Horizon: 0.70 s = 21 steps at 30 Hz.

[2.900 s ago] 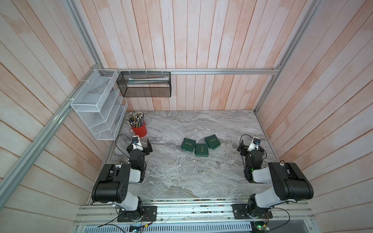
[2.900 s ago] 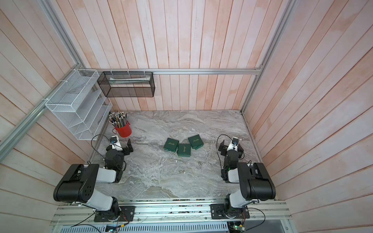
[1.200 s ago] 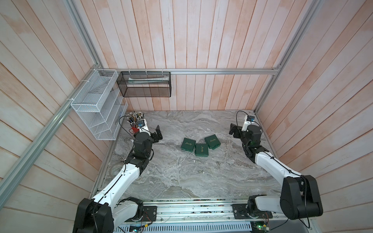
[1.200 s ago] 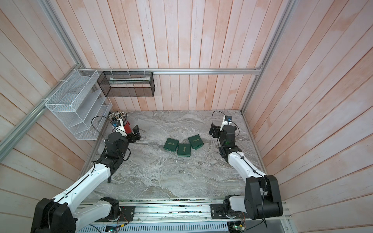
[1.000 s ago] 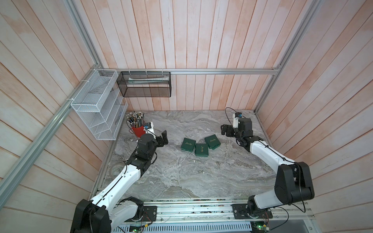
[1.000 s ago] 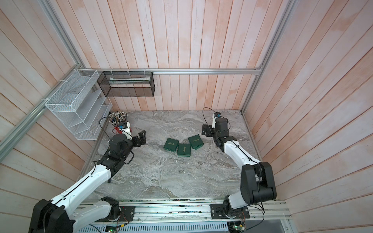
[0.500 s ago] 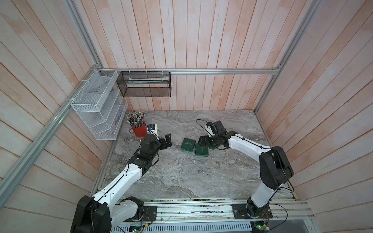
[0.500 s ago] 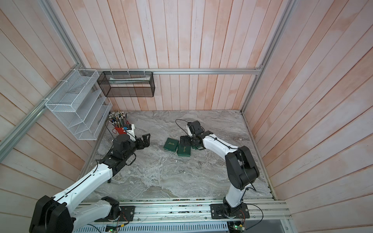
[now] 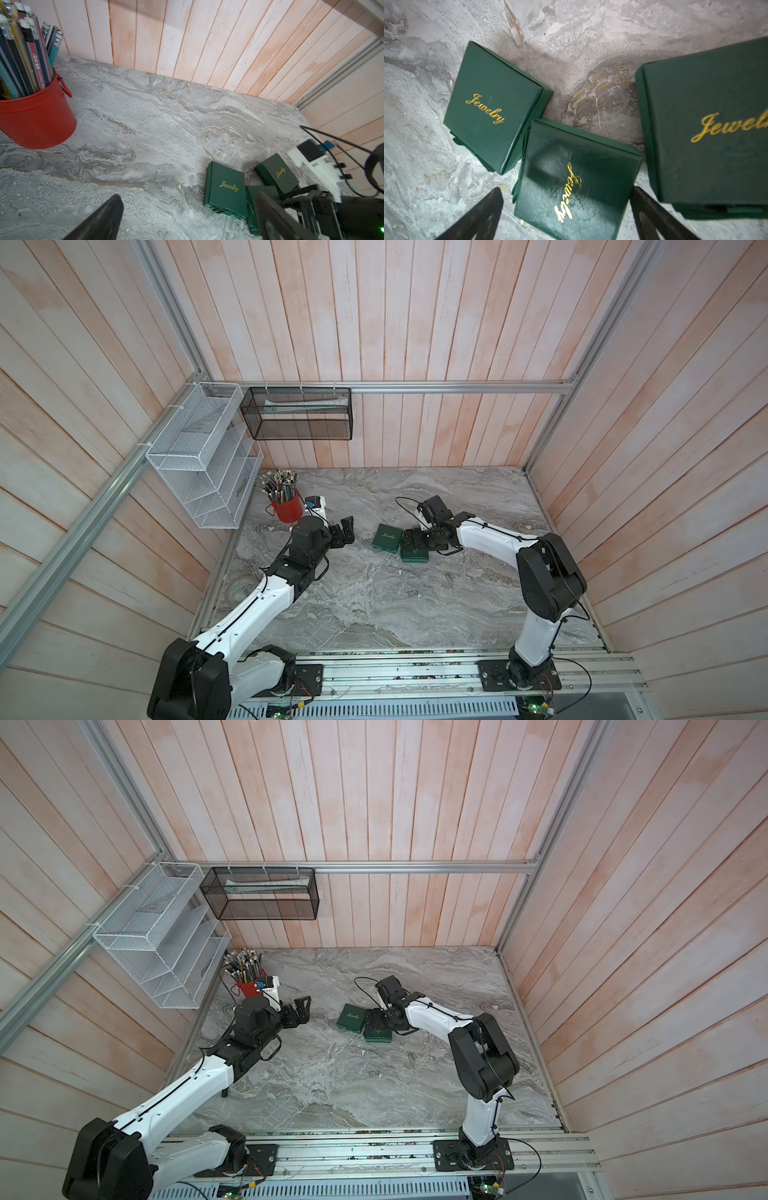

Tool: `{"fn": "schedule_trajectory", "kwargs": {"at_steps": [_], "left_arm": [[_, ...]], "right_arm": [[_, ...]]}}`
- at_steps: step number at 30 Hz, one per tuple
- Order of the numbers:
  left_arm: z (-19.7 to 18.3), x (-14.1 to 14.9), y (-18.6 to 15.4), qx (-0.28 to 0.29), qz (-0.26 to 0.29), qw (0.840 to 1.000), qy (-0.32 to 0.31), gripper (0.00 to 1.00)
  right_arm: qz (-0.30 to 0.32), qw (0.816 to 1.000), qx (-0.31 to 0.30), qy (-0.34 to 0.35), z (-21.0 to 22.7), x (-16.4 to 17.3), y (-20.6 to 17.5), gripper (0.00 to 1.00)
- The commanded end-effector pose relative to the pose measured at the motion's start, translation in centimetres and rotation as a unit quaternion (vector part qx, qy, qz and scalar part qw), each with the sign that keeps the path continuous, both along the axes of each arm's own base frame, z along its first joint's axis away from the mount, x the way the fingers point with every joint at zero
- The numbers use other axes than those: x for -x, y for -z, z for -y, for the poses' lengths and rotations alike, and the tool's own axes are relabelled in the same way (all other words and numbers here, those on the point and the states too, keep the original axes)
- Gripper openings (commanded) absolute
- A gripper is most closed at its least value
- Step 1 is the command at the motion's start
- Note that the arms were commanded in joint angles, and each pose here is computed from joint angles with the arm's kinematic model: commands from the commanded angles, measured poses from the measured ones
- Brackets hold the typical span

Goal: Take the rings out of the lift-off lid box
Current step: Pick up the jewelry box from the center of the board.

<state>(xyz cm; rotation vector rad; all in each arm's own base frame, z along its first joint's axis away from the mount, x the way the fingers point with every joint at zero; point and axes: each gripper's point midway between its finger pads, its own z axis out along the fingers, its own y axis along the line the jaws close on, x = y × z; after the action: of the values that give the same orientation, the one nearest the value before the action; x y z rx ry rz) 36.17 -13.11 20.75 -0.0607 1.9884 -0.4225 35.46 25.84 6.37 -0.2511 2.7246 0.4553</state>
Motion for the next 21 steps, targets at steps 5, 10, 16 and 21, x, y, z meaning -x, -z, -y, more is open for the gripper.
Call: {"fn": "schedule_trajectory", "kwargs": {"at_steps": [5,10,16,21], "left_arm": [[0.0,0.0,0.7,-0.004,-0.003,1.000,-0.003,1.00],[0.0,-0.1,1.0,-0.005,-0.007,1.000,-0.003,1.00],[-0.2,0.1,1.4,-0.010,-0.013,1.000,-0.005,1.00],[-0.4,0.2,1.7,-0.014,-0.016,1.000,-0.008,1.00]], "right_arm": [[0.026,0.996,0.089,-0.008,-0.1,0.3,0.7,0.98],[0.026,0.992,0.126,-0.010,-0.1,0.4,1.3,0.98],[0.039,0.987,0.153,-0.002,0.1,0.2,1.3,0.98],[0.039,0.988,0.152,-0.002,-0.1,0.0,1.7,0.98]]}}
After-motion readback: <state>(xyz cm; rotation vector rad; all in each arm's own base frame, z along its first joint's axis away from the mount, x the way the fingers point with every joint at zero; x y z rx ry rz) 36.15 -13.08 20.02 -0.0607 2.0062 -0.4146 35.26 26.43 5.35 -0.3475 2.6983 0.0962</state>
